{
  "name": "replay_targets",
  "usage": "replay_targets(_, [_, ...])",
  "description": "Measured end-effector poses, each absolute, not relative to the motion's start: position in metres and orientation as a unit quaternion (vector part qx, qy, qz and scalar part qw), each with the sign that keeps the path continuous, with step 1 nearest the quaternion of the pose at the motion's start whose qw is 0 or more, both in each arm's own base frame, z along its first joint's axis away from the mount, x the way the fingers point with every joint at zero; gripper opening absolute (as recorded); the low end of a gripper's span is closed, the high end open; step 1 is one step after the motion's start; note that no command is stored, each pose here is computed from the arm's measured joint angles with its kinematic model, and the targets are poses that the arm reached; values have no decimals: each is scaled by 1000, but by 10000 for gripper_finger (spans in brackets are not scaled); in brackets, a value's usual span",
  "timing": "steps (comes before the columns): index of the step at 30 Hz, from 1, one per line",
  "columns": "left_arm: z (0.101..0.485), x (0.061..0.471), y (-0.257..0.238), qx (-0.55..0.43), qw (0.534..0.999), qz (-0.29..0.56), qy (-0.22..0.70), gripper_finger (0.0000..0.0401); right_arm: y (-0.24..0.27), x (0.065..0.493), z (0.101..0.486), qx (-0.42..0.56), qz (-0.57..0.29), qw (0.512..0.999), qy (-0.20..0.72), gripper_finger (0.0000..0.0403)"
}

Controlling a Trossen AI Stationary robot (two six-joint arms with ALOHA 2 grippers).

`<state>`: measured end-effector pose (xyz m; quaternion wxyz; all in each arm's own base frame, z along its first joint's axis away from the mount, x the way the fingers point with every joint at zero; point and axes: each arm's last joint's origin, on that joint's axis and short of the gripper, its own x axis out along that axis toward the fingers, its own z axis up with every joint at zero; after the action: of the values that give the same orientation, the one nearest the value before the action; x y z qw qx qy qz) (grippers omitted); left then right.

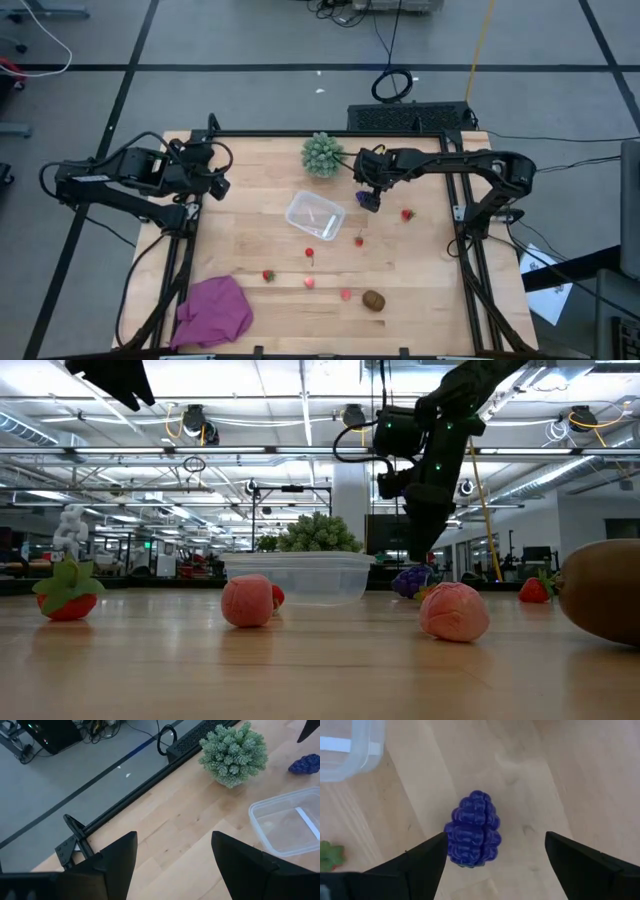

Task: Pick and placing Produce into tupperware
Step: Put the grape into the transparent bin

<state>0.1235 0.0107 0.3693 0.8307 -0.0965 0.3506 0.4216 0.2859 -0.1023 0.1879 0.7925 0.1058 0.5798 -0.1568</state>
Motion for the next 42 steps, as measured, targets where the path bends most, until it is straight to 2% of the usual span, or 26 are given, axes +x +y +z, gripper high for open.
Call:
replay_targets(8, [369, 123, 11, -94, 831, 421, 352, 257, -102, 292, 185, 122, -136, 806, 563, 325])
replay_targets(28, [369, 123, 11, -89, 832, 418, 354, 257, -99, 292, 185, 134, -139, 800, 568, 325])
replay_targets(42, [369, 123, 11, -89, 832, 418, 354, 257, -101, 299, 151, 136, -119, 770, 612, 325])
